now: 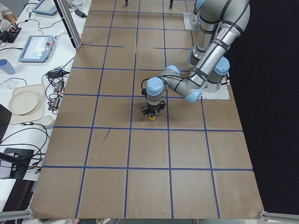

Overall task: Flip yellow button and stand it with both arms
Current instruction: 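Lower the left gripper and grasp the yellow button block's body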

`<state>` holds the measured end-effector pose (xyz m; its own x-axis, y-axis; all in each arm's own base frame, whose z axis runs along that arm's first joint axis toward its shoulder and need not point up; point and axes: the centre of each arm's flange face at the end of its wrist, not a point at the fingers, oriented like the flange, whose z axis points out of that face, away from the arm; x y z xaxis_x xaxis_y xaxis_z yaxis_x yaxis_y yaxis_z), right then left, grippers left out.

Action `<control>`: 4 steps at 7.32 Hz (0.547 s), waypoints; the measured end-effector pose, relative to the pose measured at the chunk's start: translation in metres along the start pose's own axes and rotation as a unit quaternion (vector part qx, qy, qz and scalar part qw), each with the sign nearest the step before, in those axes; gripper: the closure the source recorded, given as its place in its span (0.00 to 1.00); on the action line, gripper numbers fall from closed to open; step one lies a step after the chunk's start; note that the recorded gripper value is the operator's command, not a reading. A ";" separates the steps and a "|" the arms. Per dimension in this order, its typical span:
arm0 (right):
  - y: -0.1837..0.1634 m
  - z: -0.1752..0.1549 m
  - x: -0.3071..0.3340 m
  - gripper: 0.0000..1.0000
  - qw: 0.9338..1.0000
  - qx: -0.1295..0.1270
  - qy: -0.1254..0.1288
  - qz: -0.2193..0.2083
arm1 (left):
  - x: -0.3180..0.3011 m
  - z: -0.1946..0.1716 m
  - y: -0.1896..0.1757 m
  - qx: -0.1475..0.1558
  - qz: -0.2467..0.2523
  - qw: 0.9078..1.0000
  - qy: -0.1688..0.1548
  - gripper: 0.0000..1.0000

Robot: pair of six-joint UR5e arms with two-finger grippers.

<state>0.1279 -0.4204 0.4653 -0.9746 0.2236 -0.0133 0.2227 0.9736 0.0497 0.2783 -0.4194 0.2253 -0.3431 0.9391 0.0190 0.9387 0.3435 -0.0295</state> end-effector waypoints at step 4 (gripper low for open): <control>-0.001 -0.001 0.000 0.00 1.000 0.001 -0.003 0.005 | 0.002 -0.006 -0.002 0.001 0.002 1.000 -0.008 0.92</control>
<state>0.1282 -0.4212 0.4666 -0.9723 0.2331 -0.0189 0.2320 0.9715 0.0480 0.2760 -0.4180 0.2316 -0.3405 0.9402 0.0027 0.9397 0.3405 -0.0310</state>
